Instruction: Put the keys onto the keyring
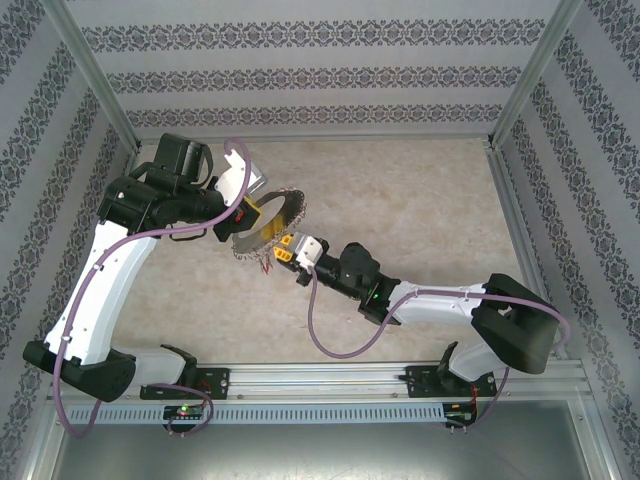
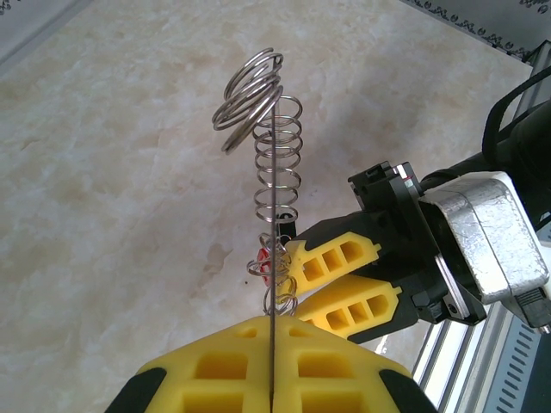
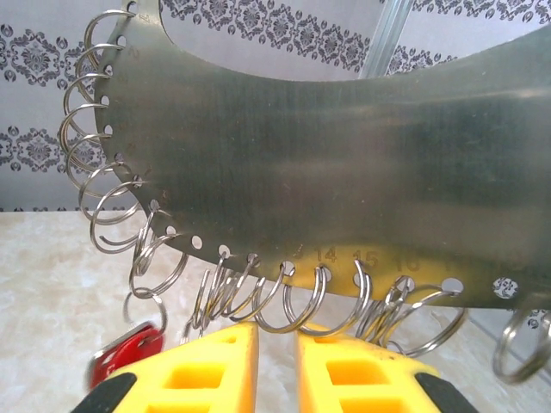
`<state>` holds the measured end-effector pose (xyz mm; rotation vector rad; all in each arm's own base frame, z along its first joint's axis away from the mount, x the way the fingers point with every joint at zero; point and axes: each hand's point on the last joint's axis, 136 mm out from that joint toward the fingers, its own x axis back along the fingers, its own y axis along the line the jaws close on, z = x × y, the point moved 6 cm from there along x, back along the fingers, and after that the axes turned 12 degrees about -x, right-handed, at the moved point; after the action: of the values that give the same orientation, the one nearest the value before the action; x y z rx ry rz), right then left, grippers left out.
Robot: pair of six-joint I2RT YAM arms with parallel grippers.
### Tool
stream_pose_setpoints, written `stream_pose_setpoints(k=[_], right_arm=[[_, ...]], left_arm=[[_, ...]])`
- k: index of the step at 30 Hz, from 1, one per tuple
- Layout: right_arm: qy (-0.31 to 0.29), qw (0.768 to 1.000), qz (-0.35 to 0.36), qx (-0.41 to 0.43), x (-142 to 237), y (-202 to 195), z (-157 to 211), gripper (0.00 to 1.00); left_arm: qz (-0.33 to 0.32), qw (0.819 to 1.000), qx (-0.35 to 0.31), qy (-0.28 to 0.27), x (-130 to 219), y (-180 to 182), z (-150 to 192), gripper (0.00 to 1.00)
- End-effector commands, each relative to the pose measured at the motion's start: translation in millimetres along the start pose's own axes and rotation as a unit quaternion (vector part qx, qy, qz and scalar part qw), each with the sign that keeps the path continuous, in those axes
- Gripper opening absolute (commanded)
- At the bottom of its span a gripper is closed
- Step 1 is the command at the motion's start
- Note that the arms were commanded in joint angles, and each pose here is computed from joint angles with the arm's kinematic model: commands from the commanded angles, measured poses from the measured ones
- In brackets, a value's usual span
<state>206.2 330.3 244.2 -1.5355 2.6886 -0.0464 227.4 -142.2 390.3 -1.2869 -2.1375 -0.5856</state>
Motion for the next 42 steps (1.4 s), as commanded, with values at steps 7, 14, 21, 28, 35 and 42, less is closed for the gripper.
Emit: stream_pose_setpoints(k=[7,14,21,28,35,42], right_arm=[[-0.031,0.999,0.022,-0.017,5,0,-9,0.19],[-0.029,0.999,0.020,-0.023,4,1,-9,0.19],[-0.004,0.999,0.043,-0.019,15,-3,8,0.24],[-0.016,0.999,0.024,-0.019,22,2,-1,0.18],[-0.038,0.999,0.014,-0.011,14,4,-18,0.14],[-0.044,0.999,0.003,-0.004,6,8,-24,0.13]], left_arm=[[-0.001,1.000,-0.010,-0.022,5,-4,-7,0.00],[-0.001,1.000,-0.010,-0.024,5,-4,-8,0.00],[-0.001,1.000,-0.010,-0.022,5,-4,-7,0.00],[-0.005,1.000,-0.012,-0.017,5,-4,-6,0.00],[-0.006,1.000,-0.011,-0.015,5,-4,-7,0.00],[-0.007,1.000,-0.013,-0.012,4,-4,-8,0.00]])
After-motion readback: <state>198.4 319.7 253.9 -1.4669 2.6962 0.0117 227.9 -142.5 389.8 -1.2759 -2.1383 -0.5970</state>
